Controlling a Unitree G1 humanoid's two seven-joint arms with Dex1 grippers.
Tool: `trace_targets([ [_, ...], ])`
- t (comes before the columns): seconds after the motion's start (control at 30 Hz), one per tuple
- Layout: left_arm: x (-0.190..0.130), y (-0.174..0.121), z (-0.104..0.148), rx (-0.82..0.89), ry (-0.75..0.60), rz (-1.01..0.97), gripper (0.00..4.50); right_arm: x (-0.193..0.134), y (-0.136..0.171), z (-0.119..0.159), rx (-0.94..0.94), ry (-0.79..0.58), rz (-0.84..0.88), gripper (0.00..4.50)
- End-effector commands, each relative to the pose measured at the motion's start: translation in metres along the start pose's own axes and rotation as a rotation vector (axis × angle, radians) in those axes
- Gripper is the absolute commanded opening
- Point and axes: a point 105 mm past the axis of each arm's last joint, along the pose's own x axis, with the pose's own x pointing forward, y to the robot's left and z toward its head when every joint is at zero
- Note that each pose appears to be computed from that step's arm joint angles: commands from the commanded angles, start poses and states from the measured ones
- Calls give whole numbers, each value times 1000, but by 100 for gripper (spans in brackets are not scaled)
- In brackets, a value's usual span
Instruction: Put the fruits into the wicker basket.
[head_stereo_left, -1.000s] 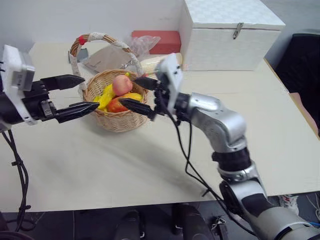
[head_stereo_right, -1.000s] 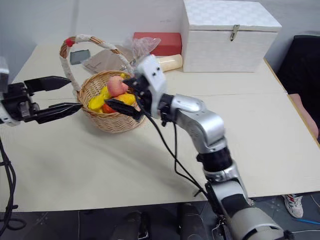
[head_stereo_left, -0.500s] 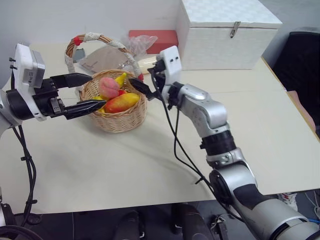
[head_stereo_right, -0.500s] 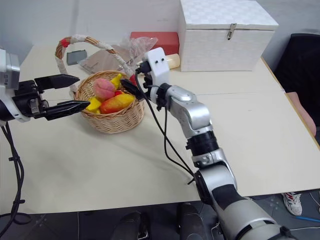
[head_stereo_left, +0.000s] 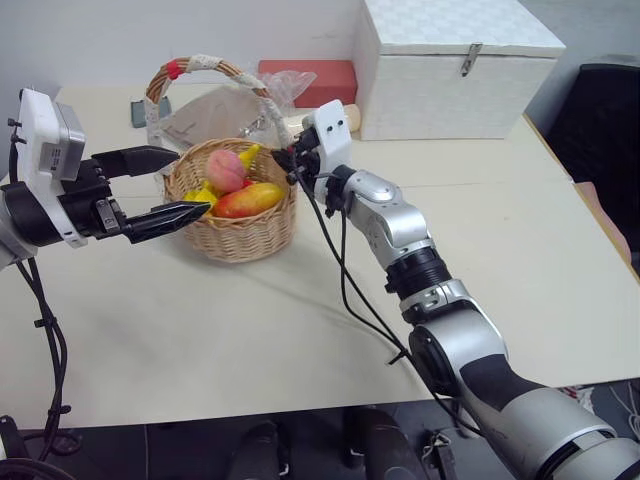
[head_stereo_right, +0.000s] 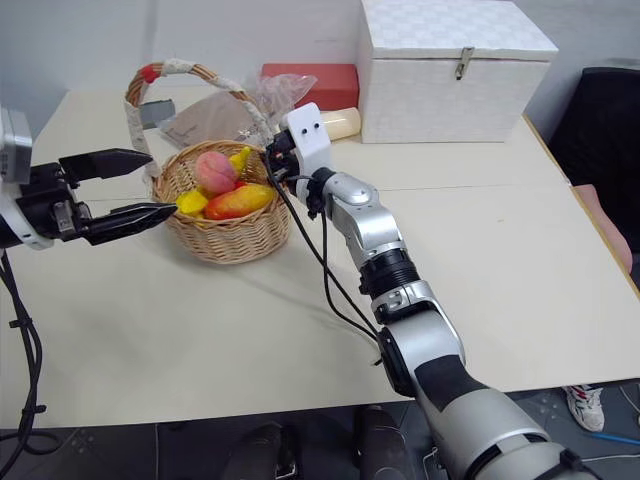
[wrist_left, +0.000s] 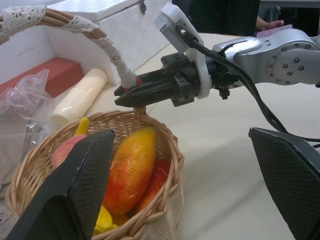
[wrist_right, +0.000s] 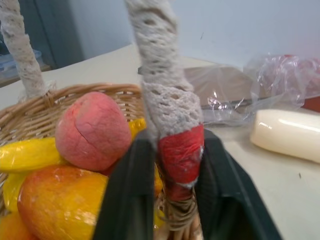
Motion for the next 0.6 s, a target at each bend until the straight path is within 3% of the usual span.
trace_targets([
  [0.03, 3, -5, 15, 46, -46, -22, 450, -8, -3, 31, -43, -143, 1, 21],
  [0.17, 19, -12, 19, 11, -104, -84, 450, -37, -17, 56, -83, -239, -21, 21],
  [0.27, 41, -28, 18, -11, -135, -179, 450, -78, -34, 69, -127, -263, -75, 21],
  [0.4, 60, -36, 18, -24, -166, -252, 450, -138, -56, 73, -225, -210, -193, 21],
  [0.6, 78, -36, 18, -39, -189, -354, 450, -251, -110, 62, -345, -35, -565, 21],
])
